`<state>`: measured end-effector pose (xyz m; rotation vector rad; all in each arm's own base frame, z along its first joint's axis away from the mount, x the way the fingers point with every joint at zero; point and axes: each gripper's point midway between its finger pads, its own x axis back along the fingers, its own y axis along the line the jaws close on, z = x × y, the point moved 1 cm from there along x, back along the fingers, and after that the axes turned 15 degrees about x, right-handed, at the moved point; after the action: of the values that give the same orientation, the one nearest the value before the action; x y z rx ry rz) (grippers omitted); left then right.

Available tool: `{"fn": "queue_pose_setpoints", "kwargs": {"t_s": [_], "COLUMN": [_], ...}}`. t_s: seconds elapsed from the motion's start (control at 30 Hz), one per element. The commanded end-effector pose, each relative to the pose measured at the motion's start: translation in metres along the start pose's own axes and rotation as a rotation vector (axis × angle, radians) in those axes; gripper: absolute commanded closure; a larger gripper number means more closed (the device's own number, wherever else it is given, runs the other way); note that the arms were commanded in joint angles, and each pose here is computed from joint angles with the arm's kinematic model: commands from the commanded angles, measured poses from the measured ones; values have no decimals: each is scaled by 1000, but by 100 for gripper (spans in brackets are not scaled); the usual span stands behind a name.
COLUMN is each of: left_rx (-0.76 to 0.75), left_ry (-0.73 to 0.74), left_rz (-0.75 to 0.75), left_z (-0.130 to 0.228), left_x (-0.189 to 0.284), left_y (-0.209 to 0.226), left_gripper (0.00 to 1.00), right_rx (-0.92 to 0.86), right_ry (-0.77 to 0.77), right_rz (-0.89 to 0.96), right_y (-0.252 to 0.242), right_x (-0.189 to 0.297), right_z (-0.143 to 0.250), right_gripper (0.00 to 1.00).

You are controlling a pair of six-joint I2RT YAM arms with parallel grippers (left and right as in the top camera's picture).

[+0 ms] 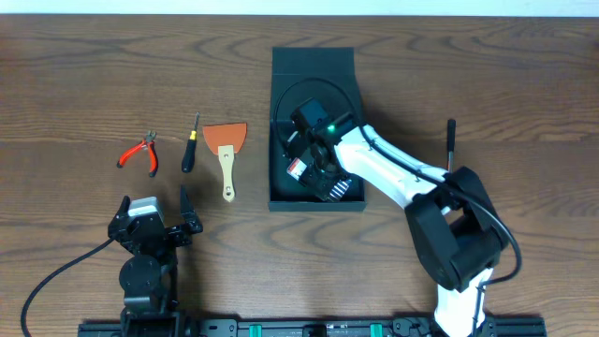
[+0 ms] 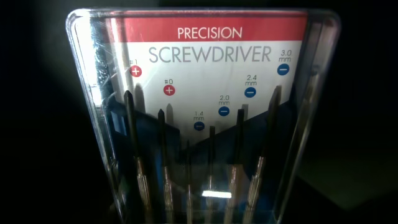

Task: Pack container
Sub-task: 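Lower the case into the box and open the right gripper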

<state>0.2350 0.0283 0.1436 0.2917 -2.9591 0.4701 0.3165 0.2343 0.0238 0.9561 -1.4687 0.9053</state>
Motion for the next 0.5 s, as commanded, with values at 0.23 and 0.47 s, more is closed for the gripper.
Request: {"fn": "queue_pose_setpoints", "kwargs": {"t_s": [0.23, 0.47], "left_rx": [-21, -21], "left_ry": [44, 44], "left_rz": [-30, -30], "left_z": [16, 16], "left_x": [-1, -1], "left_y": [8, 8], "left_gripper": [1, 1], "right_rx": [11, -7], "right_ry": [4, -7], "right_rz": [-11, -3], "right_y": [1, -2], "right_x": [-13, -9], "right_z": [-1, -6], "right_gripper": [37, 4]}}
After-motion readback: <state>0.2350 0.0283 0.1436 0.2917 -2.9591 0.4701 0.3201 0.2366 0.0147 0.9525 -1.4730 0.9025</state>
